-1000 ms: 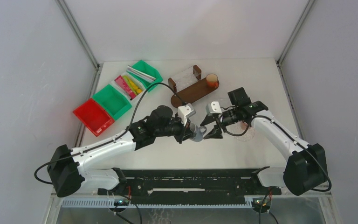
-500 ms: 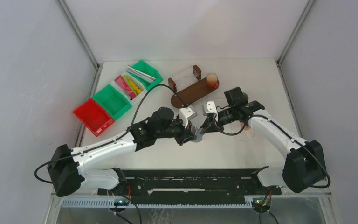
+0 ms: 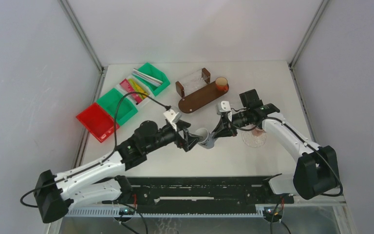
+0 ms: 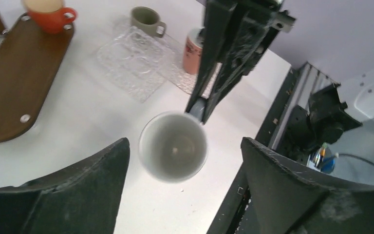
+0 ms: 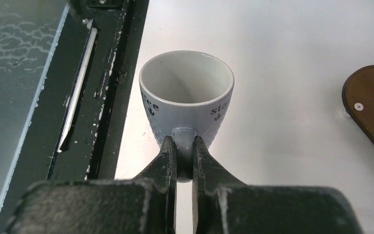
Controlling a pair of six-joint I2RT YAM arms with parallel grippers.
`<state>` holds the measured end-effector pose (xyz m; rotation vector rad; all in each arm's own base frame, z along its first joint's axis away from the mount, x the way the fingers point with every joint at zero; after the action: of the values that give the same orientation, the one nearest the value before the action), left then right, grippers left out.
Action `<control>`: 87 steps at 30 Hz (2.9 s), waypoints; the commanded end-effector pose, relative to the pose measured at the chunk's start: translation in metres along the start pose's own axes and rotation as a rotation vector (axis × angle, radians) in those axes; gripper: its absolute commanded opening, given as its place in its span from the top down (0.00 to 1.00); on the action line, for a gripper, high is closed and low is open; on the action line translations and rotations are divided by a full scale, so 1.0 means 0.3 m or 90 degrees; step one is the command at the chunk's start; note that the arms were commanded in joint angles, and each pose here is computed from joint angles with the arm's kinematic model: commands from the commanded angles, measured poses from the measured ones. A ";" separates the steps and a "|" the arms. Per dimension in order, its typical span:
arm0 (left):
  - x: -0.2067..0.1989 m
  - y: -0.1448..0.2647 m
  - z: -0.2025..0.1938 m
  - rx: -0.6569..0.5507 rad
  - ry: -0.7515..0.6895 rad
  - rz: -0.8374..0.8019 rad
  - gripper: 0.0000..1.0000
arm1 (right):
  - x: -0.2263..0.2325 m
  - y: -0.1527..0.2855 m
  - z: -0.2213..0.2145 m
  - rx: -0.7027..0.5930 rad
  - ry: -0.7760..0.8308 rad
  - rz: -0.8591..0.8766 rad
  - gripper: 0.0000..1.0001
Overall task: Prepare toiletry sets of a toothbrush and toothpaste on the tray
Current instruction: Place the cup on the tray.
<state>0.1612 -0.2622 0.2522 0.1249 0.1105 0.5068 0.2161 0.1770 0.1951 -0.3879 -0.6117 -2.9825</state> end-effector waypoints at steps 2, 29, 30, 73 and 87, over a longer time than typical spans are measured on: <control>0.094 0.083 0.018 -0.124 0.111 0.112 0.02 | 0.010 0.031 0.089 -0.084 0.005 0.040 1.00; 0.053 -0.122 -0.068 -0.001 0.383 -0.109 0.70 | -0.005 0.030 0.082 -0.084 -0.015 0.035 1.00; 0.052 -0.125 -0.071 0.006 0.384 -0.113 0.80 | -0.004 0.027 0.081 -0.080 -0.011 0.034 1.00; 0.101 -0.102 -0.057 0.331 0.084 0.107 1.00 | -0.012 -0.155 -0.022 0.231 0.148 -0.083 0.72; 0.138 0.012 -0.002 0.165 0.076 0.197 0.49 | 0.005 -0.147 0.010 0.181 0.103 -0.047 1.00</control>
<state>0.1933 -0.2492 0.2208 0.5802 0.3511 0.7323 0.2014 0.2101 0.1519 -0.1043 -1.2257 -2.8221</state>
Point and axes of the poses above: each gripper's point midway between its finger pads, its own y axis back along the fingers, its own x axis along the line the jaws close on, z = x × y, the point moved 6 cm from there along y, back along the fingers, and after that the axes turned 11 degrees about -y, right-handed, at the moved point
